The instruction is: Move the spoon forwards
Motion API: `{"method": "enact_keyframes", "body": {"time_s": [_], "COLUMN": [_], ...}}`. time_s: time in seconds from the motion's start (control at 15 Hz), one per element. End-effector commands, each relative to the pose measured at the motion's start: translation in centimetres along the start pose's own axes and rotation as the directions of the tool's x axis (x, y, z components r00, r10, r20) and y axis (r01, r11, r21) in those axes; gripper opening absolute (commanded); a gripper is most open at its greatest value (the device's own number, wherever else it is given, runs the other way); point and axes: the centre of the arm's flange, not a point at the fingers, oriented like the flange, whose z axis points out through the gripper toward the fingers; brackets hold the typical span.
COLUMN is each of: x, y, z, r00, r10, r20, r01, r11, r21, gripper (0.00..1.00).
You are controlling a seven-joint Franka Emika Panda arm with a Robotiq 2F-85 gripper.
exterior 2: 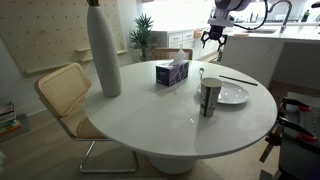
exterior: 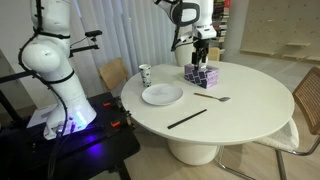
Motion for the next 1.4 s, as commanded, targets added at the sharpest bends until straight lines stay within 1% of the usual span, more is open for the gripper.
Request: {"method": "enact_keyframes", "body": {"time_s": [0.0,0.47,0.8,1.07,1.33], "x": [-0.3,0.4,1.4,1.8,1.4], "y": [-0.5,-0.8,-1.0,-2.3,-4.0], "z": [2.1,7.7,11.2,13.0,14.8], "r00": [0.999,0.999,0.996,0.988,0.985], "r10": [-0.026,-0.031,-0.055,-0.105,-0.141], "r20": [-0.024,-0.021,-0.076,-0.109,-0.103], "r01": [0.026,0.030,0.053,0.105,0.141], "r11": [1.000,0.999,0.998,0.994,0.990], "r21": [0.003,-0.034,-0.018,-0.008,-0.009], "gripper": [1.00,1.00,1.00,1.00,1.00]}}
